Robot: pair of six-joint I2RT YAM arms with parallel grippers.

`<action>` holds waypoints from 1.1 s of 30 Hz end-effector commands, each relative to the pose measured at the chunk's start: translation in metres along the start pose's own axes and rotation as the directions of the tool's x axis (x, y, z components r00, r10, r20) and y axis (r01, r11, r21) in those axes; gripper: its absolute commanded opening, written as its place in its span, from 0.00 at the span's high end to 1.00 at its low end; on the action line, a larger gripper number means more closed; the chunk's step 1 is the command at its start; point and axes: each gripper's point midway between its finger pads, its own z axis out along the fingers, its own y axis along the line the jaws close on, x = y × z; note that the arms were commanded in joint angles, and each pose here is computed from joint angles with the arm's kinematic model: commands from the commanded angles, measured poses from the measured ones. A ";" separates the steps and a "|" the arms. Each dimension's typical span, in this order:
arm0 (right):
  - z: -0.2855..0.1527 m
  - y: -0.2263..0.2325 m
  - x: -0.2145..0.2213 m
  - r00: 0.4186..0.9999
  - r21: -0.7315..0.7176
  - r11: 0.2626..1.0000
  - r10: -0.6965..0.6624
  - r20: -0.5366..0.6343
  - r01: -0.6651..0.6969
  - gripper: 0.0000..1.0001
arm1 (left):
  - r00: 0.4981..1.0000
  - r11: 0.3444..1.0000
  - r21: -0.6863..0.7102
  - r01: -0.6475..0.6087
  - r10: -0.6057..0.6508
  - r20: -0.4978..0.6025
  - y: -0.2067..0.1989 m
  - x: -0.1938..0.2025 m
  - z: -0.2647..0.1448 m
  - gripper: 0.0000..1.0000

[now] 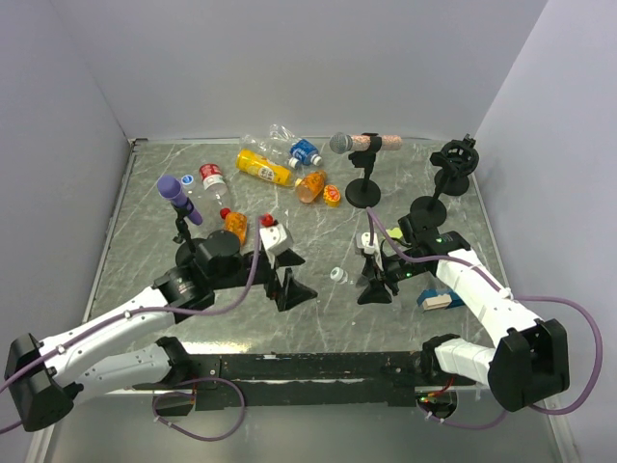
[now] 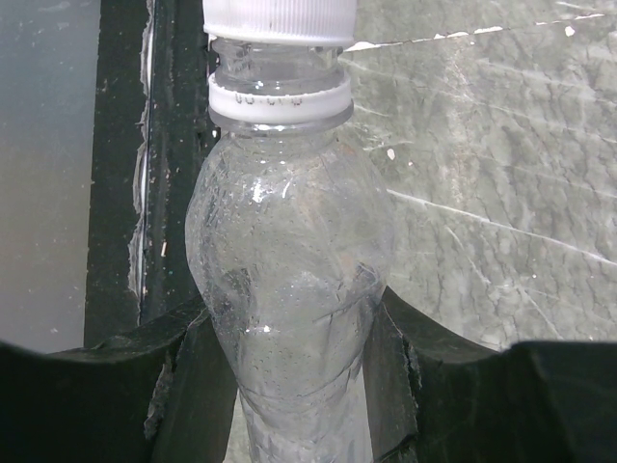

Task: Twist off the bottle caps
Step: Unscrew the bottle cap from the plastic bottle.

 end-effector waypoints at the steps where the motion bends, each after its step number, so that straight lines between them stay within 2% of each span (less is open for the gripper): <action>1: 0.002 -0.001 -0.008 0.998 -0.014 0.998 -0.054 0.036 0.055 0.83 | 0.901 0.906 0.069 -0.418 0.404 0.161 -0.008 -0.025 0.002 0.03; 5: 0.002 -0.001 -0.008 0.998 -0.012 0.998 -0.057 0.035 0.058 0.83 | 0.836 0.832 0.122 -0.541 0.516 0.187 -0.009 -0.026 0.017 0.03; 10: 0.002 -0.001 -0.007 0.998 -0.012 0.998 -0.055 0.036 0.056 0.83 | 0.840 0.793 0.277 -0.542 0.518 0.161 -0.018 -0.022 0.044 0.01; 18: 0.001 0.000 -0.009 0.997 -0.013 0.998 -0.061 0.039 0.062 0.83 | 0.867 0.806 0.326 -0.495 0.480 0.131 -0.013 -0.013 0.065 0.07; 25: 0.002 0.001 -0.010 0.997 -0.014 0.998 -0.068 0.041 0.069 0.83 | 0.889 0.826 0.335 -0.453 0.448 0.096 -0.009 -0.009 0.073 0.21; 28: 0.001 0.001 -0.010 0.997 -0.013 0.998 -0.064 0.041 0.065 0.83 | 0.894 0.834 0.331 -0.441 0.441 0.082 -0.007 -0.008 0.075 0.32; 33: 0.001 0.001 -0.010 0.997 -0.012 0.998 -0.066 0.042 0.066 0.83 | 0.898 0.846 0.311 -0.433 0.437 0.061 -0.002 -0.007 0.077 0.35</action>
